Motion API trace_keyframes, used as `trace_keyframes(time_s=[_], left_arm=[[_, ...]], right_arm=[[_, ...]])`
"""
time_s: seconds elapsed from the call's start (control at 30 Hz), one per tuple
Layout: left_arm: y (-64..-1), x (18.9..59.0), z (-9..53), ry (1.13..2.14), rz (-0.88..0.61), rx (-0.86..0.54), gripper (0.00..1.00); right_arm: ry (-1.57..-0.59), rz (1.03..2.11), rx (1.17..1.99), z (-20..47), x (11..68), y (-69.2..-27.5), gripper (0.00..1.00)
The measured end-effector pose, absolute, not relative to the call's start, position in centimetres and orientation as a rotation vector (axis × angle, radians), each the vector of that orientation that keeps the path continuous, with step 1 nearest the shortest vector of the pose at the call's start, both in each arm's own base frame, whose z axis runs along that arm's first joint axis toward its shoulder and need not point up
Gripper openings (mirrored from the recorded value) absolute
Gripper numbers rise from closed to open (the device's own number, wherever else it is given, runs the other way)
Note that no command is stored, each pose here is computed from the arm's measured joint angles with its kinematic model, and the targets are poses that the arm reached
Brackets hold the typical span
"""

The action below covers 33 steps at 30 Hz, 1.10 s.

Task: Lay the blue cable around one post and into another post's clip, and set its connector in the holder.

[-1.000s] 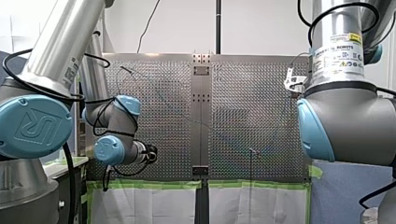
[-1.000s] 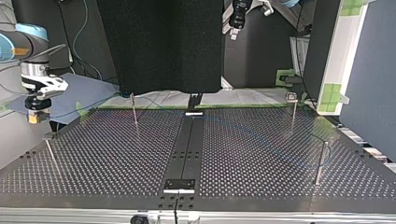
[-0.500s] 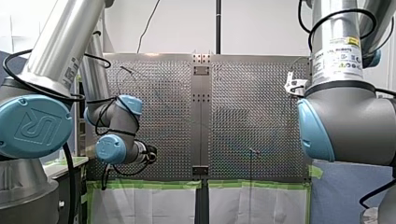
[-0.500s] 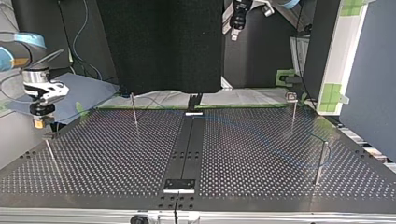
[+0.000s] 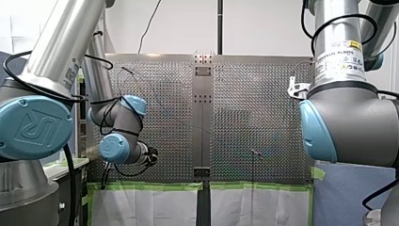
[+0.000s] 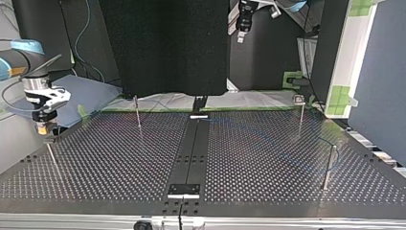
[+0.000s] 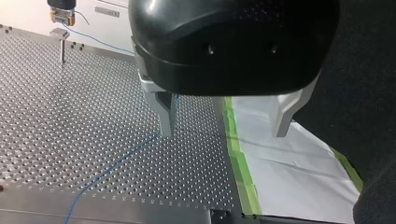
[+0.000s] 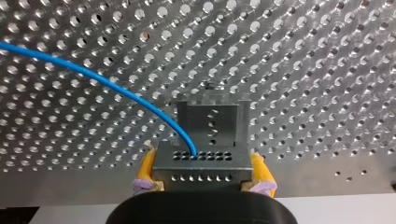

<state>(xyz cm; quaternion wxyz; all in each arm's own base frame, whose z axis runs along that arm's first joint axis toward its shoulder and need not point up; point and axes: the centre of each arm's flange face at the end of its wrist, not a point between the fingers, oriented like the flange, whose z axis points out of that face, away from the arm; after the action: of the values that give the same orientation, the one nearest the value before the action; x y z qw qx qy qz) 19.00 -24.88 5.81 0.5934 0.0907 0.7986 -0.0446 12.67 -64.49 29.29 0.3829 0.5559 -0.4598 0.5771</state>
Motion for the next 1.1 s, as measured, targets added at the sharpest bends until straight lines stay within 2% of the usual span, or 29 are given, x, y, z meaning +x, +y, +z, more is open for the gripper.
trace_keyframes(time_s=[0.4, 0.8, 1.1], left_arm=[[-25.0, 19.8, 6.1, 1.865, -0.044, 0.21, 1.0], [-25.0, 19.9, 6.1, 1.875, -0.033, 0.213, 1.0], [-25.0, 19.9, 6.1, 1.875, -0.032, 0.212, 1.0]], right_arm=[[-1.066, 1.485, 1.469, 30.4, 12.2, -65.4, 0.0], [-1.065, 1.463, 1.506, 27.9, 11.8, -66.1, 0.0], [-1.044, 1.503, 1.501, 28.2, 11.9, -66.5, 0.0]])
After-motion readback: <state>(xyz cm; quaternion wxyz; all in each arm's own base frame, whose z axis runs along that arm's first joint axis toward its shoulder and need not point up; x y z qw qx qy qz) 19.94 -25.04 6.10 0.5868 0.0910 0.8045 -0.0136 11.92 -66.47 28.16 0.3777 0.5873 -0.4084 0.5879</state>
